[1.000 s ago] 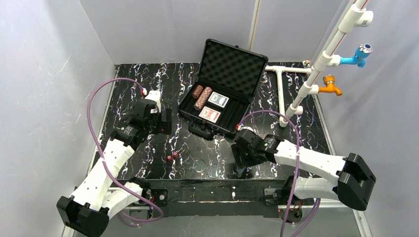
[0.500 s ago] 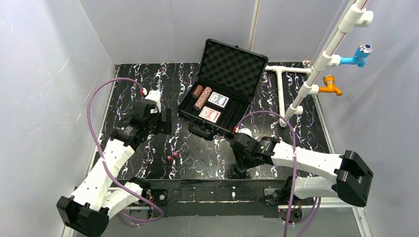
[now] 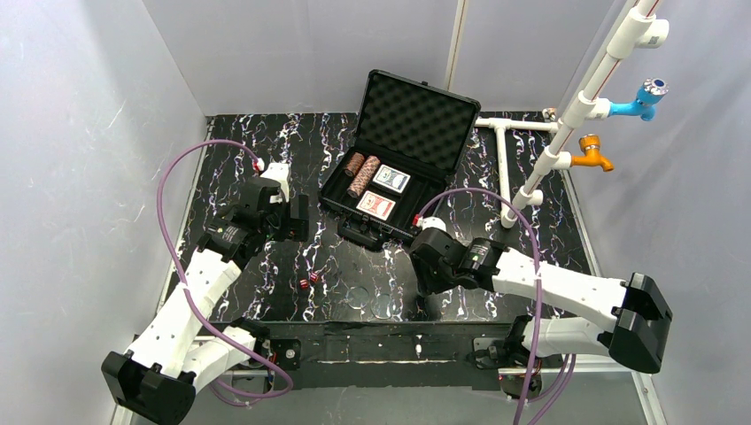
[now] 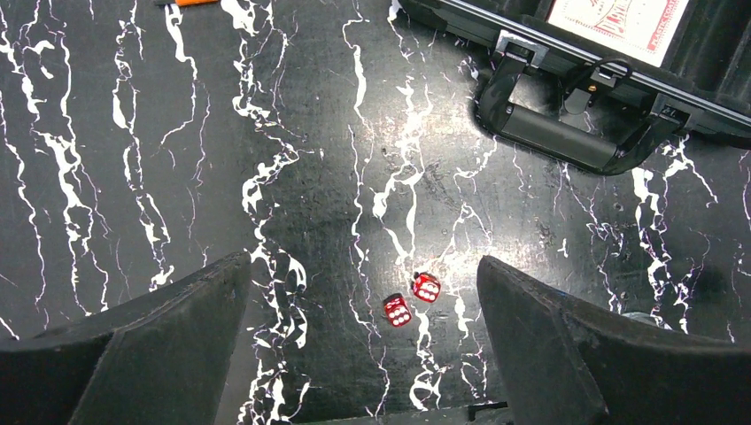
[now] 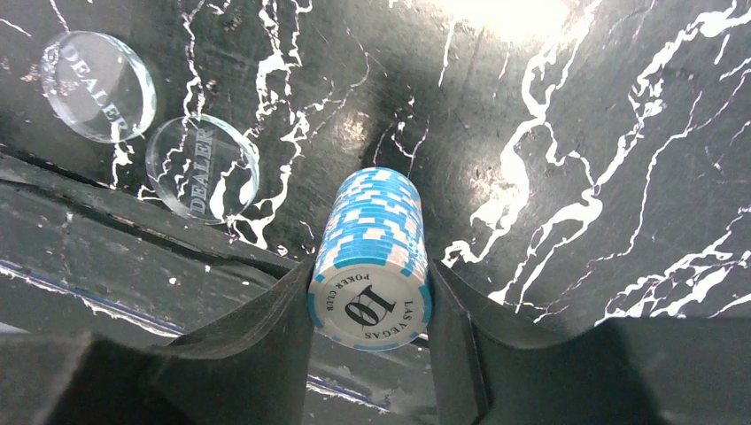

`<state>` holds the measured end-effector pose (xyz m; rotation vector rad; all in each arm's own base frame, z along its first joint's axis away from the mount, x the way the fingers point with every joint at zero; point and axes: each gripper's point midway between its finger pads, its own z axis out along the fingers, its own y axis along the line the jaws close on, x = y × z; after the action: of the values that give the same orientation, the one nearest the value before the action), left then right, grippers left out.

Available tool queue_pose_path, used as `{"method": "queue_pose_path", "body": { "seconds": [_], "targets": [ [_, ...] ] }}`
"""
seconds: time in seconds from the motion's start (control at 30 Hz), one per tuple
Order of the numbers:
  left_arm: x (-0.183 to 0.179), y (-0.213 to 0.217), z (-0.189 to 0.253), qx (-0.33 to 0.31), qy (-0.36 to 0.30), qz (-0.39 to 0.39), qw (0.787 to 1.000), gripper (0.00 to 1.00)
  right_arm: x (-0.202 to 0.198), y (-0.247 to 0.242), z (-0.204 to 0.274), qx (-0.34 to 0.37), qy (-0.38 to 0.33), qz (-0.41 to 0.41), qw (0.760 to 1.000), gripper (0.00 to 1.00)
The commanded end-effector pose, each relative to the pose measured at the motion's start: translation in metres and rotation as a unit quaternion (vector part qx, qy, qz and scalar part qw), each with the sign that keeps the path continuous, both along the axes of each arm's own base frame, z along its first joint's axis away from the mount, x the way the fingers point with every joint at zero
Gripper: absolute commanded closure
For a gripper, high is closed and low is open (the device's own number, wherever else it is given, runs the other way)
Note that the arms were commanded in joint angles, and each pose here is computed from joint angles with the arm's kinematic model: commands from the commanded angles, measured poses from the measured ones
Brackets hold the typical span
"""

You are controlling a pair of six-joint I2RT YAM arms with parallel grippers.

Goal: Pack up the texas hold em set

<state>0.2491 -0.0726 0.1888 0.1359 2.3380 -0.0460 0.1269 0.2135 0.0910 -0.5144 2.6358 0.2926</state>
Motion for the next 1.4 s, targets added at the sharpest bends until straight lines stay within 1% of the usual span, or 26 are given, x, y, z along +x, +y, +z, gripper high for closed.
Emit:
{"method": "queue_pose_path", "body": {
  "seconds": [0.0, 0.13, 0.3, 0.43, 0.53, 0.67, 0.77, 0.9, 1.07, 1.1, 1.17, 1.27, 1.3, 1.37],
  "targets": [
    [-0.002, -0.002, -0.002, 0.001, 0.008, -0.008, 1.0, 0.02, 0.022, 0.024, 0.038, 0.046, -0.064, 0.022, 0.997, 0.99],
    [-0.002, -0.005, 0.001, -0.008, -0.002, -0.019, 1.0, 0.02, 0.039, 0.026, 0.054, 0.029, -0.1, 0.028, 0.994, 0.99],
    [-0.005, -0.021, 0.008, -0.039, -0.015, -0.063, 0.997, 0.02, 0.053, 0.038, 0.076, 0.058, -0.122, 0.045, 0.99, 0.99],
    [-0.01, -0.044, 0.017, -0.083, -0.036, -0.121, 0.988, 0.02, 0.062, 0.05, 0.088, 0.099, -0.113, 0.064, 0.987, 0.99],
    [-0.017, -0.062, 0.022, -0.117, -0.047, -0.172, 0.977, 0.02, 0.067, 0.058, 0.098, 0.145, -0.091, 0.081, 0.982, 0.99],
    [-0.023, -0.082, 0.028, -0.153, -0.065, -0.228, 0.959, 0.05, 0.077, 0.065, 0.116, 0.195, -0.078, 0.099, 0.973, 0.99],
    [-0.026, -0.097, 0.039, -0.18, -0.088, -0.272, 0.941, 0.07, 0.083, 0.07, 0.131, 0.224, -0.073, 0.114, 0.965, 0.99],
    [-0.033, -0.118, 0.051, -0.21, -0.096, -0.339, 0.912, 0.08, 0.076, 0.086, 0.152, 0.274, -0.068, 0.163, 0.945, 0.99],
    [-0.032, -0.133, 0.062, -0.22, -0.088, -0.387, 0.891, 0.11, 0.058, 0.103, 0.163, 0.325, -0.031, 0.225, 0.918, 0.99],
    [-0.032, -0.135, 0.067, -0.216, -0.094, -0.404, 0.884, 0.12, 0.053, 0.106, 0.164, 0.336, -0.021, 0.237, 0.911, 0.99],
    [-0.039, -0.142, 0.076, -0.229, -0.095, -0.436, 0.865, 0.12, 0.041, 0.111, 0.168, 0.36, -0.001, 0.265, 0.894, 0.99],
    [-0.058, -0.154, 0.087, -0.26, -0.089, -0.493, 0.826, 0.13, 0.032, 0.116, 0.176, 0.384, 0.011, 0.29, 0.877, 0.99],
    [-0.062, -0.156, 0.087, -0.266, -0.085, -0.503, 0.818, 0.14, 0.031, 0.118, 0.178, 0.388, 0.015, 0.295, 0.873, 0.99],
    [-0.066, -0.158, 0.082, -0.27, -0.077, -0.513, 0.811, 0.16, 0.03, 0.12, 0.18, 0.392, 0.02, 0.301, 0.869, 0.99]
  ]
}}
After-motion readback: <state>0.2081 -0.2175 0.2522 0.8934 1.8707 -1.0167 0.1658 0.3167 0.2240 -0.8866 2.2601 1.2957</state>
